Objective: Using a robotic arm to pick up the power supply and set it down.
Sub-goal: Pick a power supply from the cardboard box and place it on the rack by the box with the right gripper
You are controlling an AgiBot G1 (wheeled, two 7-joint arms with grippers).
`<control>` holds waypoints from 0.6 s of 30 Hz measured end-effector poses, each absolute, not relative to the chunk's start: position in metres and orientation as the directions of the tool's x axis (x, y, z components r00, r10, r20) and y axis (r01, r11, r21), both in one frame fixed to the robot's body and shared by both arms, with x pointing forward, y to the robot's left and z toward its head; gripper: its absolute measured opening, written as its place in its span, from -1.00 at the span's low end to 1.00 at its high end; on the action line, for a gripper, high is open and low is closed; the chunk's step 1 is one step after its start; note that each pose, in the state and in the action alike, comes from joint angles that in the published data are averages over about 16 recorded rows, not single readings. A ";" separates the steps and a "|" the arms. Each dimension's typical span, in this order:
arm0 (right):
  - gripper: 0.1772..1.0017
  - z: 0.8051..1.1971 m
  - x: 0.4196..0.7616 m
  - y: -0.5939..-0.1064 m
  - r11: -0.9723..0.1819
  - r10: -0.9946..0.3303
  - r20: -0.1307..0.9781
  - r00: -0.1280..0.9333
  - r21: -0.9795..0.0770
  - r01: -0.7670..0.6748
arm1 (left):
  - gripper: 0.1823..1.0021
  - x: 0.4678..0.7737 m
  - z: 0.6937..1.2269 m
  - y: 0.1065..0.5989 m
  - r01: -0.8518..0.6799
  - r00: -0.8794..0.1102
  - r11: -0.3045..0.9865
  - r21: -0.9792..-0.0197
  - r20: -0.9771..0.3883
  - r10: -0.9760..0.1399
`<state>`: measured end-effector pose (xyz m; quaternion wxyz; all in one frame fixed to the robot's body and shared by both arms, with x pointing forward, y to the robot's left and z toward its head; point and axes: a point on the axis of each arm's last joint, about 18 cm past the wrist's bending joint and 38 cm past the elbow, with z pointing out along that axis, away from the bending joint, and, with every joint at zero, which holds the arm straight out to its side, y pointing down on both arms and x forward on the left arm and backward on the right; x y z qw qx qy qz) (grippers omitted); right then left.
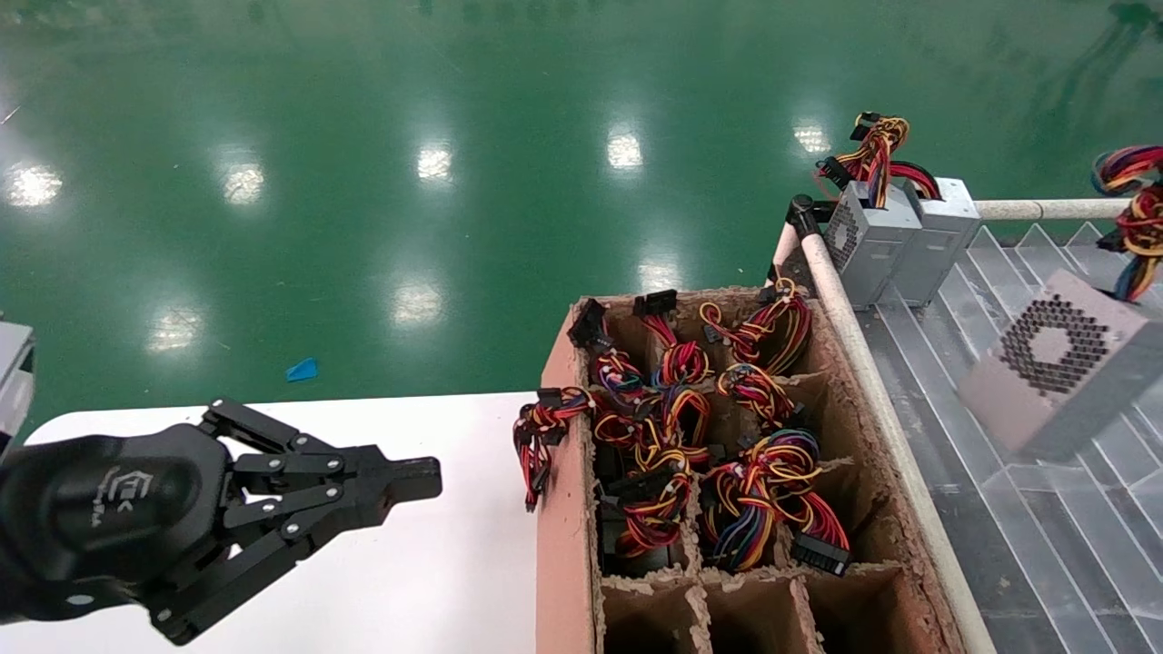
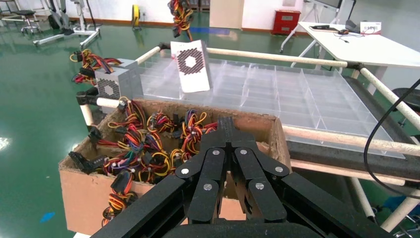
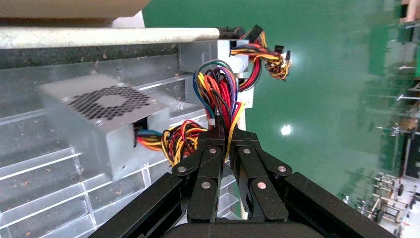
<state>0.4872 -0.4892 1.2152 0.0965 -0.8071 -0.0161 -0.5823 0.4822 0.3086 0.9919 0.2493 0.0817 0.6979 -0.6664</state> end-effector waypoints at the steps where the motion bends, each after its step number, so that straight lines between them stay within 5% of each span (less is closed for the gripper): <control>1: -0.96 1.214 0.491 -0.490 -0.981 -0.088 0.942 0.324 -0.138 0.137 | -0.98 0.482 0.992 0.309 0.446 -0.862 0.099 -0.889 -0.457 -0.218; 18: -0.96 1.201 0.554 -0.495 -0.972 -0.139 0.948 0.287 -0.186 0.143 | -0.98 0.482 0.992 0.309 0.446 -0.862 0.099 -0.889 -0.457 -0.218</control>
